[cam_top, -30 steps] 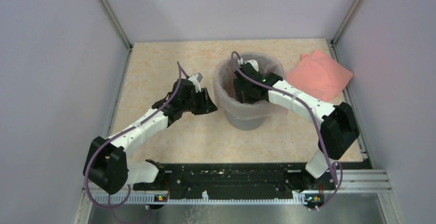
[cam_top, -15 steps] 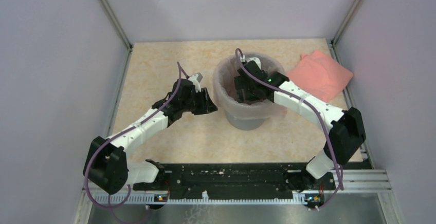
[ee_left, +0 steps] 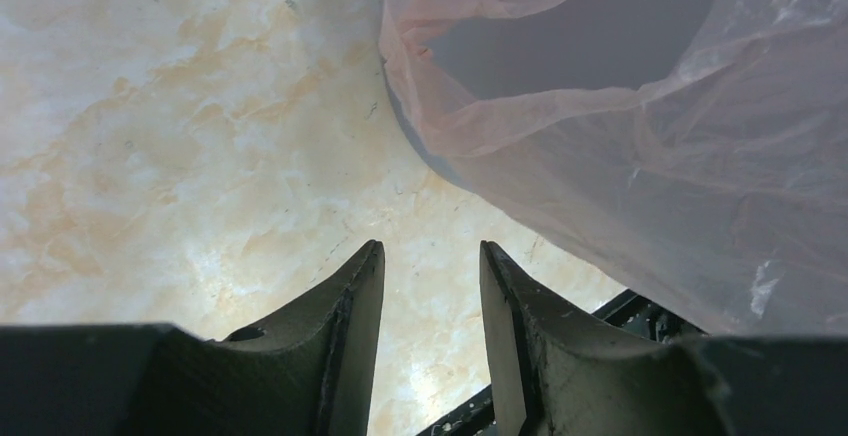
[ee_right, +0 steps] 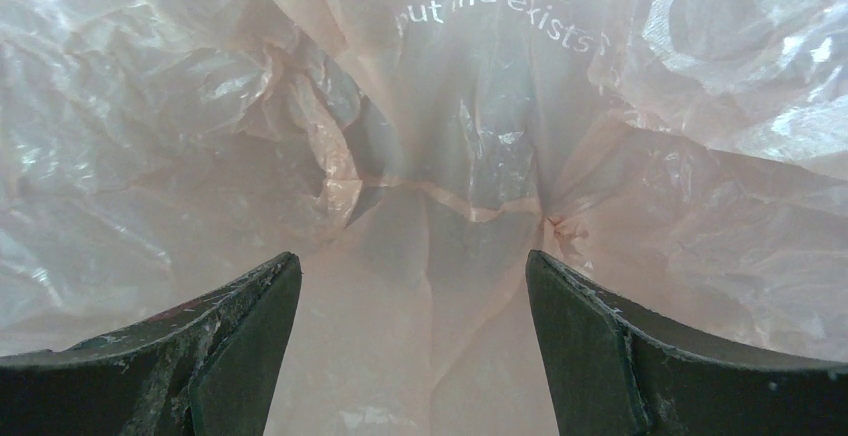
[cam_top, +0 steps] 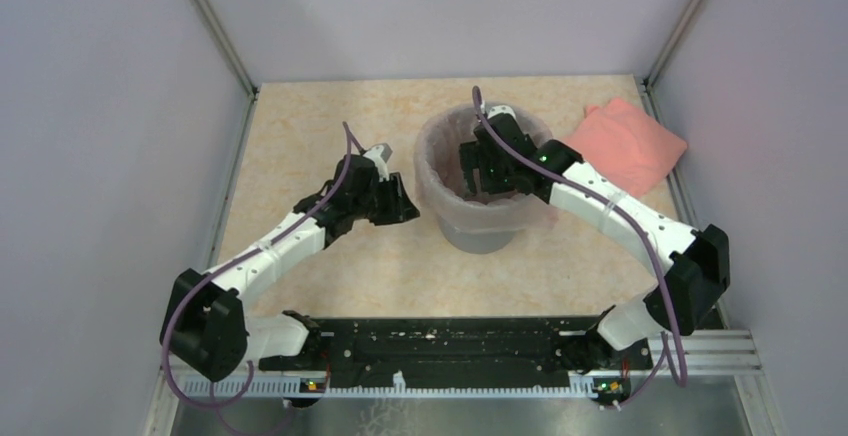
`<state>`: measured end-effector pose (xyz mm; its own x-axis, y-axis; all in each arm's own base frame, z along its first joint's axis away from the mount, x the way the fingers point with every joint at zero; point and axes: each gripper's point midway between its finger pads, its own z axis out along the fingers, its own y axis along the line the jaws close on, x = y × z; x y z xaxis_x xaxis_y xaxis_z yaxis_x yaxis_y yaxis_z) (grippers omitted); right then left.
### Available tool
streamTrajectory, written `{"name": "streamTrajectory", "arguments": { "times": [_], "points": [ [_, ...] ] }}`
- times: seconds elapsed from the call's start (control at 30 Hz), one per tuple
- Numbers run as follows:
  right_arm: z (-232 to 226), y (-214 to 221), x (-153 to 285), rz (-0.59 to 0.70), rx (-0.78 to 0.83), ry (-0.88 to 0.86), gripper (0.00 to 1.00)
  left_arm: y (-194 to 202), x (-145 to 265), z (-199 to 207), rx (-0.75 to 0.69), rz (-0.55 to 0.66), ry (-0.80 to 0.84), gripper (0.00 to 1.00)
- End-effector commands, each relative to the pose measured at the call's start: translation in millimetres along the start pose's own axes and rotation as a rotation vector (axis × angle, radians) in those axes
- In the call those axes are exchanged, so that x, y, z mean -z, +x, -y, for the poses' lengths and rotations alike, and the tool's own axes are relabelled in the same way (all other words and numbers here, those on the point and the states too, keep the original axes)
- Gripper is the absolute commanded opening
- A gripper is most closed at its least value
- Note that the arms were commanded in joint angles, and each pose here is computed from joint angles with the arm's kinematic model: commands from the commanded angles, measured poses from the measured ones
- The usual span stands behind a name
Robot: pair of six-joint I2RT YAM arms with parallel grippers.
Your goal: Put the trash bags into the trash bin
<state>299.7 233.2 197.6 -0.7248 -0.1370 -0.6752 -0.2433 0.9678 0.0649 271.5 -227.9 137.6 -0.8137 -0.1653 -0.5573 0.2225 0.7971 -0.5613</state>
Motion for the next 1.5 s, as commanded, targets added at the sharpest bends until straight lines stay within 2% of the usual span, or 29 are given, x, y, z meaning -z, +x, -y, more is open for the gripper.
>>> {"name": "streamTrajectory", "arguments": {
  "times": [0.0,0.27,0.5,0.63,0.77,0.97,1.1,1.27,1.47],
  "points": [
    [-11.1,-34.8,39.2,0.116,-0.036,-0.086,0.83,-20.0,20.0,7.9,-0.058,0.082,-0.011,0.47],
    [-19.5,-59.2,69.1,0.186,-0.054,-0.156,0.83,-39.6,54.6,20.6,-0.108,0.159,-0.015,0.55],
    [-18.8,-86.8,100.8,0.262,-0.075,-0.176,0.83,-72.9,88.2,54.1,-0.161,0.268,0.06,0.63],
    [-2.2,-102.0,122.1,0.324,-0.093,-0.114,0.83,-92.9,105.2,79.5,-0.19,0.315,0.127,0.69],
    [34.0,-103.1,138.3,0.371,-0.126,0.04,0.87,-113.5,116.5,98.8,-0.222,0.358,0.162,0.75],
    [78.2,-84.6,127.7,0.345,-0.209,0.122,0.92,-123.2,94.1,106.9,-0.258,0.308,0.168,0.83],
    [82.3,-81.7,113.9,0.338,-0.249,0.086,0.94,-123.0,70.6,107.6,-0.284,0.265,0.13,0.85],
    [84.4,-67.3,80.5,0.271,-0.255,0.11,0.95,-123.8,49.2,97.7,-0.302,0.252,0.048,0.86],
    [77.9,-62.6,51.2,0.233,-0.259,0.105,0.94,-112.9,24.4,94.6,-0.307,0.205,0.042,0.84]
  ]
}}
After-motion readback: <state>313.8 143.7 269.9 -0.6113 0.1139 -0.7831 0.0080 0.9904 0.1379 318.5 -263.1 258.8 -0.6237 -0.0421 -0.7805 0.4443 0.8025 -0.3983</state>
